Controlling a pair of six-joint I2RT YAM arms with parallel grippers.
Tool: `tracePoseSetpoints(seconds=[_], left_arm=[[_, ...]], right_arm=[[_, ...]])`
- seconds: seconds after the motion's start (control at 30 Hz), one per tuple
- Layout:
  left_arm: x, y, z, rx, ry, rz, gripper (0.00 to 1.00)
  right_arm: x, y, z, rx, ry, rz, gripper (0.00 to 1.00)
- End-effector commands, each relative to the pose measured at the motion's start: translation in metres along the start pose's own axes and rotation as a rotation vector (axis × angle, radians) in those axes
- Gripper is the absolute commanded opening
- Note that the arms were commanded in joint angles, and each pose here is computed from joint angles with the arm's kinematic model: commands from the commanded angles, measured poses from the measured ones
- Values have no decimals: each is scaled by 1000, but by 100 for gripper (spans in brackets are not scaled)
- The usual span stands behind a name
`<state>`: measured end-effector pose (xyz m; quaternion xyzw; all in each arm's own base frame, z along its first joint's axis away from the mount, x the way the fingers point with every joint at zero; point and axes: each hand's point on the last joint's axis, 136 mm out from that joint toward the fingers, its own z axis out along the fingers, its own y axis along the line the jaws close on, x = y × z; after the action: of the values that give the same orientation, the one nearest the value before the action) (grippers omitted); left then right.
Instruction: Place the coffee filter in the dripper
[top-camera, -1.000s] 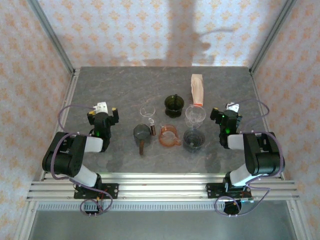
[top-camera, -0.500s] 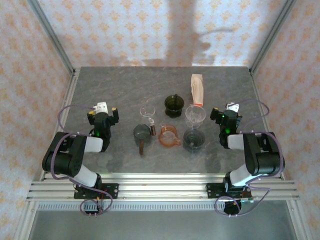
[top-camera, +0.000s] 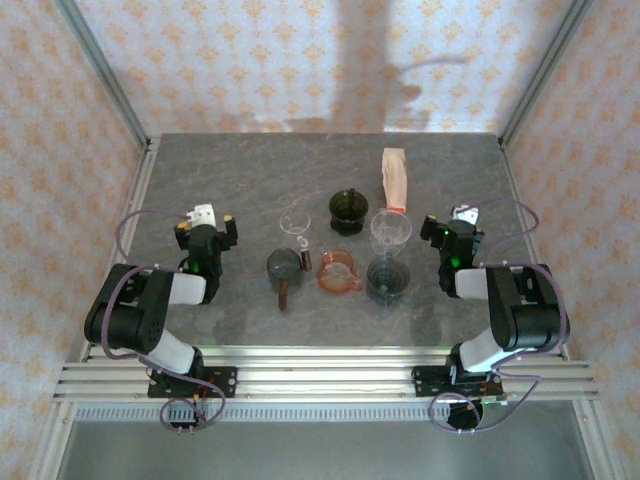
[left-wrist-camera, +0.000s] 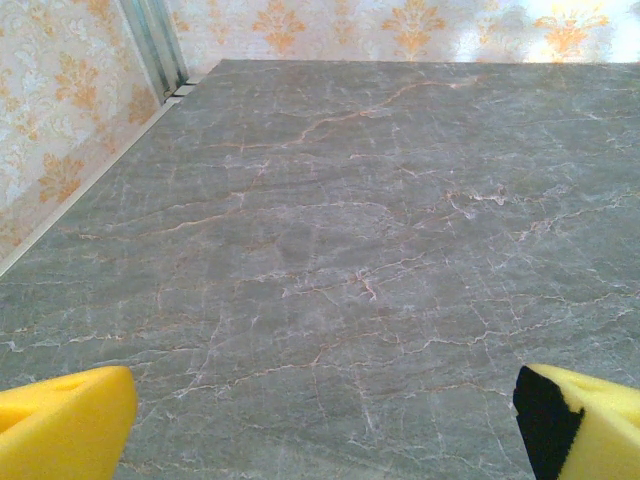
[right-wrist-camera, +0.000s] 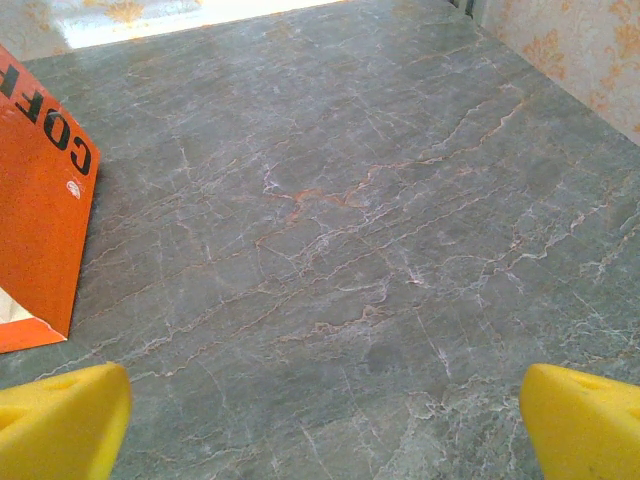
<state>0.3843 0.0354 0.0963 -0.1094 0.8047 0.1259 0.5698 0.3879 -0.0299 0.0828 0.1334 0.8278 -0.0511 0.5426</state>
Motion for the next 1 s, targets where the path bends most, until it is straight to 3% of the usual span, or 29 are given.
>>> tracePoseSetpoints(seconds=[0.0,0.33,0.47,0.57,0.8,0.97], left_arm=[[-6,1,1,-1,-23,12,100],[-5,1,1,-1,-23,9,100],[-10,14,-7,-66,-27,-21,100],[-18,14,-11,-62,-64,-22,100],[-46,25,-20,-117,-22,-27,100],[-74,45,-33,-217,-30,-175,100]], right_arm=[[-8,1,1,-2,-25,-5,99],[-8,1,2,-11,-21,1,99],[-16,-2,0,14,-14,8,99],[-22,0,-1,14,13,-2,99],[-30,-7,-7,65,60,26,99],[-47,-8,-19,127,39,24,99]])
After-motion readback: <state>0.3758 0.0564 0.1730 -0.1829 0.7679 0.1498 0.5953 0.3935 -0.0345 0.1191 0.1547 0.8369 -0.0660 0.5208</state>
